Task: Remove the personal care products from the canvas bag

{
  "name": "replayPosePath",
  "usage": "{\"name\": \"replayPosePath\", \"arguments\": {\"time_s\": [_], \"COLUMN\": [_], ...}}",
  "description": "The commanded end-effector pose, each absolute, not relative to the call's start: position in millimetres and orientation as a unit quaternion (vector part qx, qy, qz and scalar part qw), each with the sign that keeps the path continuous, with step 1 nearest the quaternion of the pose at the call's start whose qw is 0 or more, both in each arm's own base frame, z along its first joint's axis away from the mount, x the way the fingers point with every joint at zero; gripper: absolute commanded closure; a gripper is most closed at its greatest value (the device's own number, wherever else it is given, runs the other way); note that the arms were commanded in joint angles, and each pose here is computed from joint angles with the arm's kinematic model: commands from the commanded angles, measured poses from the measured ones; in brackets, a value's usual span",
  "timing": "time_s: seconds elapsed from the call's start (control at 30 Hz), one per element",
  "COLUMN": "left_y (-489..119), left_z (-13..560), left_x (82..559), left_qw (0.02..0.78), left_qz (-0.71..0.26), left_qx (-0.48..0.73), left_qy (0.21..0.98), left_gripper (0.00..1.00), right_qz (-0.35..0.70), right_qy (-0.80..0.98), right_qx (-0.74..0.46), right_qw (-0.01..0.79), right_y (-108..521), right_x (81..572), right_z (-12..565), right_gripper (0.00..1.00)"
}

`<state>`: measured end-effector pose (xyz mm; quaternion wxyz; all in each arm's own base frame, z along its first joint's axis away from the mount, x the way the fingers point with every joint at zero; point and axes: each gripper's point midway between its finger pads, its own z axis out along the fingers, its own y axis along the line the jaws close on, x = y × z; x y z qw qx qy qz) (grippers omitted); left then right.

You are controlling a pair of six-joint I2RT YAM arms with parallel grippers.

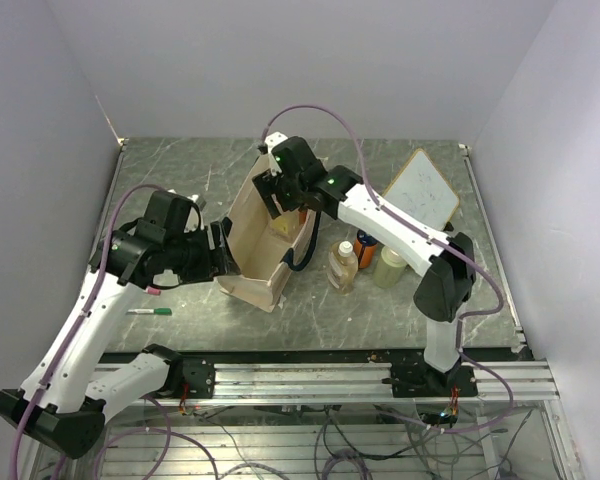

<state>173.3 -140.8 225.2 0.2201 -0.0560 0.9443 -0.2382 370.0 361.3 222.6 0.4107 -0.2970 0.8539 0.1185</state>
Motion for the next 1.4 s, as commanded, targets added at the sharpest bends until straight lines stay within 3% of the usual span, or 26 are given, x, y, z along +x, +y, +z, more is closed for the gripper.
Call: {"name": "replayPosePath", "arguments": {"time_s": [0.0, 0.63, 1.37], "left_y": [-139.4, -134.5, -133.0], "left_z": [239.6, 247.2, 256.3], "left_x": [172.0, 172.0, 174.5], "left_qw": [0.227, 0.239, 0.23], "left_qz": [-0.241, -0.231, -0.221], "left_qx": [-0.058, -0.048, -0.074], "left_qy": [0.942, 0.942, 0.945], "left_gripper": [0.23, 0.23, 0.25], "right_qz": [0.076, 0.013, 0.064], "right_qy": [0.857, 0.883, 0.863], "right_qx": [-0.308, -0.329, -0.352], "right_qw": [0.405, 0.333, 0.356], "right_y": [356.9, 343.8, 361.7], "right_x": [380.0, 381.1, 393.0], "right_z": [210.9, 138.8, 124.4], "right_gripper": [0.27, 0.23, 0.16]}}
